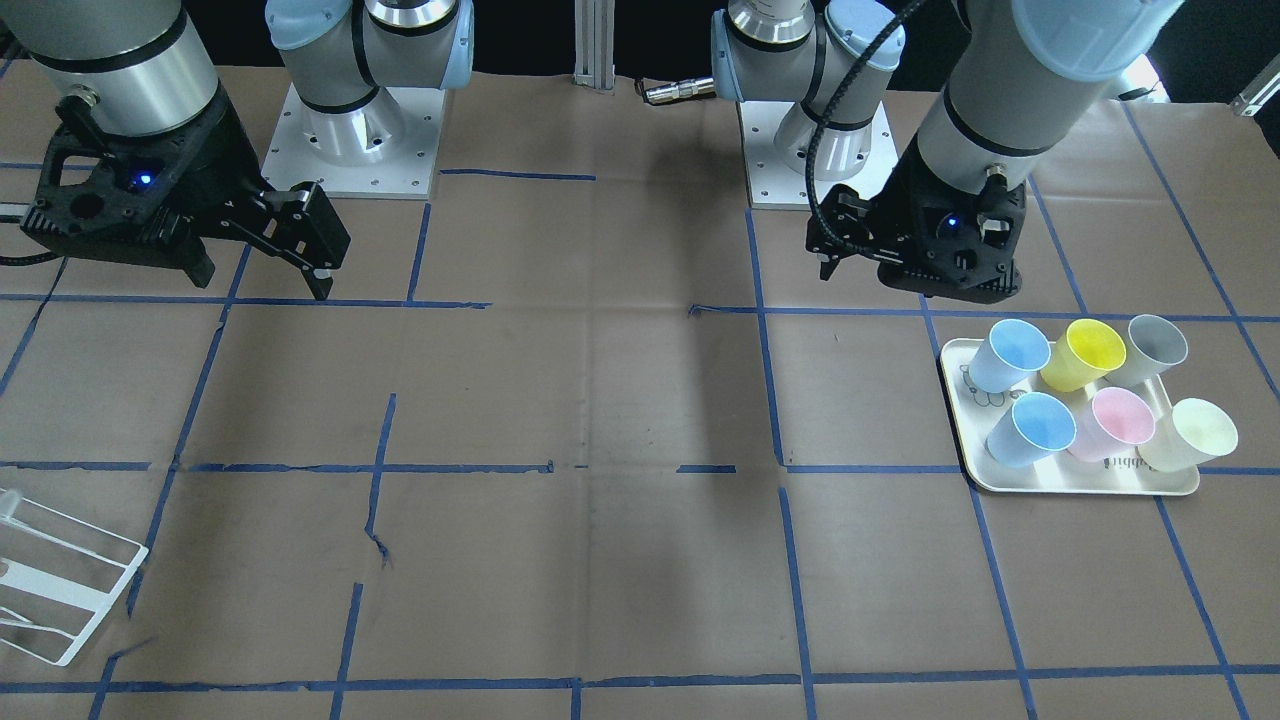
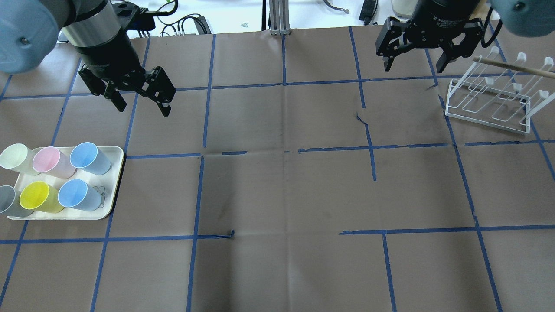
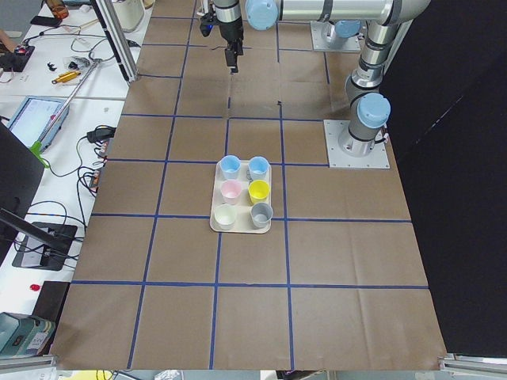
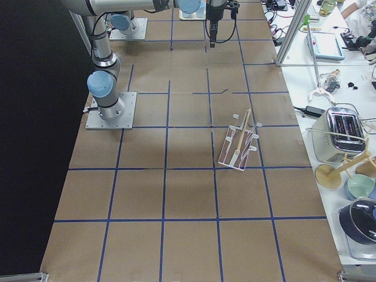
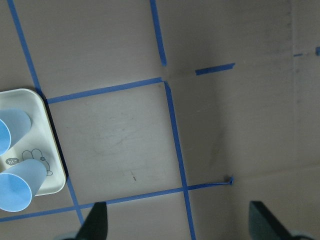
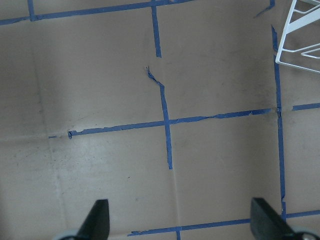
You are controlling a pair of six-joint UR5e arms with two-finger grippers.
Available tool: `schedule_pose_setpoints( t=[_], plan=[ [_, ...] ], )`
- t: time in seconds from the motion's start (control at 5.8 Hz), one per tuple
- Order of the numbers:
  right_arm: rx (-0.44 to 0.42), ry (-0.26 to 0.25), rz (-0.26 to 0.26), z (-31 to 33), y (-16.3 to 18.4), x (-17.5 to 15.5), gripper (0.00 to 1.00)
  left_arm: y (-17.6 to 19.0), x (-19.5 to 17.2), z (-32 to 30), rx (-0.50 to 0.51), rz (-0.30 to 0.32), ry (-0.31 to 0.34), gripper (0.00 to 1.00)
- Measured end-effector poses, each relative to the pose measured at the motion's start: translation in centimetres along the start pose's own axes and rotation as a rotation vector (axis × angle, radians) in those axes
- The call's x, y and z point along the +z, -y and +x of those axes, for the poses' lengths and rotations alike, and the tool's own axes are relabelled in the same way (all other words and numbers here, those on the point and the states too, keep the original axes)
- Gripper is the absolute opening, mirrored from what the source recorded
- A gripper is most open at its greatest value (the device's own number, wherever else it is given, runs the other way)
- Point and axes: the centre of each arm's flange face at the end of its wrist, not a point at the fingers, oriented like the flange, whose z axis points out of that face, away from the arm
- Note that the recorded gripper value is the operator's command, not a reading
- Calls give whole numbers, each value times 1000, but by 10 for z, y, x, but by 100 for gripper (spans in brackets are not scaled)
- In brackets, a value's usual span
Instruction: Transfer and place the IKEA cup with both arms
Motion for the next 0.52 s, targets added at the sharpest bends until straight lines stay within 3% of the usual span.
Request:
schedule_pose_setpoints(
  t=[0.52],
  plan=[
    [0, 0, 0, 0, 0, 0, 100, -33, -10, 15, 9, 14, 12, 98]
  ],
)
